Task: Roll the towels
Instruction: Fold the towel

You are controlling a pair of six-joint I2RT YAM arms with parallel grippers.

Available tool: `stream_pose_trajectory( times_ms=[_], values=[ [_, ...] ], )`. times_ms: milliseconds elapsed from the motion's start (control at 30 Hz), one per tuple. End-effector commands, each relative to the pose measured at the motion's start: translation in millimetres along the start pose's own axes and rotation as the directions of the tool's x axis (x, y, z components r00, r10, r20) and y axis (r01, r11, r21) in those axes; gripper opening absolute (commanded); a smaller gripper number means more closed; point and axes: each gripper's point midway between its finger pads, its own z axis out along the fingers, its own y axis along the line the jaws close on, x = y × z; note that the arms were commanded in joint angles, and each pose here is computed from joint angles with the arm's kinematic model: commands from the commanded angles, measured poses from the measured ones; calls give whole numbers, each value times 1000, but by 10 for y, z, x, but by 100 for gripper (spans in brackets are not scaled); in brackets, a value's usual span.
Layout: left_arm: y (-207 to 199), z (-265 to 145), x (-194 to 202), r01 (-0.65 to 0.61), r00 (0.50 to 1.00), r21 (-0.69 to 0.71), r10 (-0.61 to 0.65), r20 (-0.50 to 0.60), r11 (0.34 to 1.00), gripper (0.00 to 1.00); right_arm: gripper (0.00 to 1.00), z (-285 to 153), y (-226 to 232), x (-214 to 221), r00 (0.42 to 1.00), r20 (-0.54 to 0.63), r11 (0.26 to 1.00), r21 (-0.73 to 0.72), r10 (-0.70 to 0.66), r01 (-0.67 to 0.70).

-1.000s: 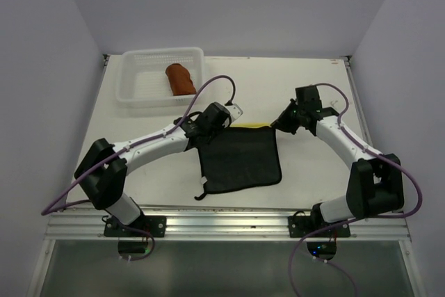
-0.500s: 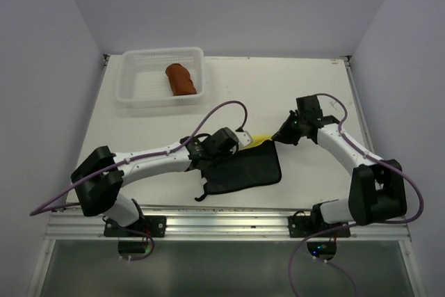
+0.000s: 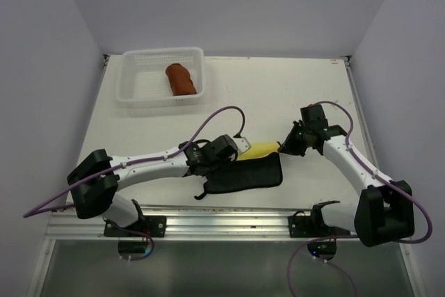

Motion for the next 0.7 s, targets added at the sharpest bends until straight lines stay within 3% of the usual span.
stream_pose_trajectory(
  times_ms=[0,333,667],
  values=[
    [-99,-128,-49,39,999,25,-39,16,999,0,0,-63,-166,117,998,-20,998,36,-55,56],
    [-334,-177,64,48,999,33,-48,-17,998,0,0,-111,-345,319,987,-77,988,49,-141,145],
    [-303,-174,311,88,992,-40,-91,-93,995,0,0,-138,-512,468,971,-98,974,49,-217,223]
  ],
)
